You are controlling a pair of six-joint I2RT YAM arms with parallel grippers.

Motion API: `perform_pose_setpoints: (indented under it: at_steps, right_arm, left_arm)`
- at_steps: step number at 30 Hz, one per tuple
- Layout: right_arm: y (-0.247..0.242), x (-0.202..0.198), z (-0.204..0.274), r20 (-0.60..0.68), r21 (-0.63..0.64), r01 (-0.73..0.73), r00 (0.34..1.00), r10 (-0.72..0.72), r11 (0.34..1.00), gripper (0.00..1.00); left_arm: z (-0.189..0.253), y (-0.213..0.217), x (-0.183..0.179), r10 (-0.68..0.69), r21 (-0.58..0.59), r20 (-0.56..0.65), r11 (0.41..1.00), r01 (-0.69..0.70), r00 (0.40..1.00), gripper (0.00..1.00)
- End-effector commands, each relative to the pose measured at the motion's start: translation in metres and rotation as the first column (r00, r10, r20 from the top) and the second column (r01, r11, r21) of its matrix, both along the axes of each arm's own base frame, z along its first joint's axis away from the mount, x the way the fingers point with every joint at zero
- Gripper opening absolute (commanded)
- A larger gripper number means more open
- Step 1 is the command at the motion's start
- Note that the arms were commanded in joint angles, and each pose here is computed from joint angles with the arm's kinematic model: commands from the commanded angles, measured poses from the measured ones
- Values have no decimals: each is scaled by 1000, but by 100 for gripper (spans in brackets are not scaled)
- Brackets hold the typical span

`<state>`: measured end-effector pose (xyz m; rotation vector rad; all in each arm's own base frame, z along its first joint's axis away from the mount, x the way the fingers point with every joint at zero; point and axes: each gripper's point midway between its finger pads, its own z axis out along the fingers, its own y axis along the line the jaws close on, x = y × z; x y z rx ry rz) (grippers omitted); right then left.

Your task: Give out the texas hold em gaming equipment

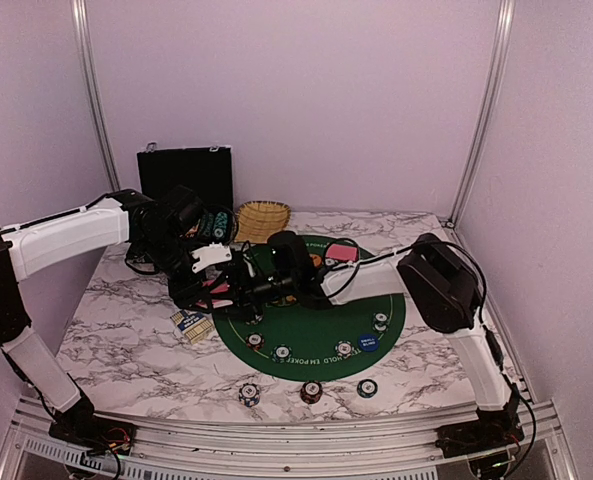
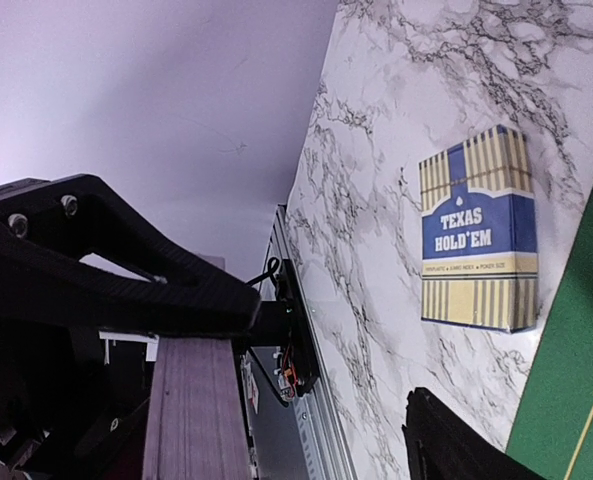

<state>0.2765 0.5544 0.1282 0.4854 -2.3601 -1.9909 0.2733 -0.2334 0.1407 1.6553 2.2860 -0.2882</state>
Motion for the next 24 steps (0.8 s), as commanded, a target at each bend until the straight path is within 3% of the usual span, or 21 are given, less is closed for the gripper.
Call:
perform_pose_setpoints:
  at_steps: [1, 24]
  right_arm:
    - [-16, 11, 6, 19, -9, 42, 999, -41, 999, 75]
    - [-42, 22, 35, 70, 7, 81, 994, -81, 997, 46]
  left_arm:
    - [10, -4, 0, -8, -27, 8, 1000, 9, 1000, 0]
    - [7, -2, -3, -12, -19, 4, 1000, 12, 1000, 0]
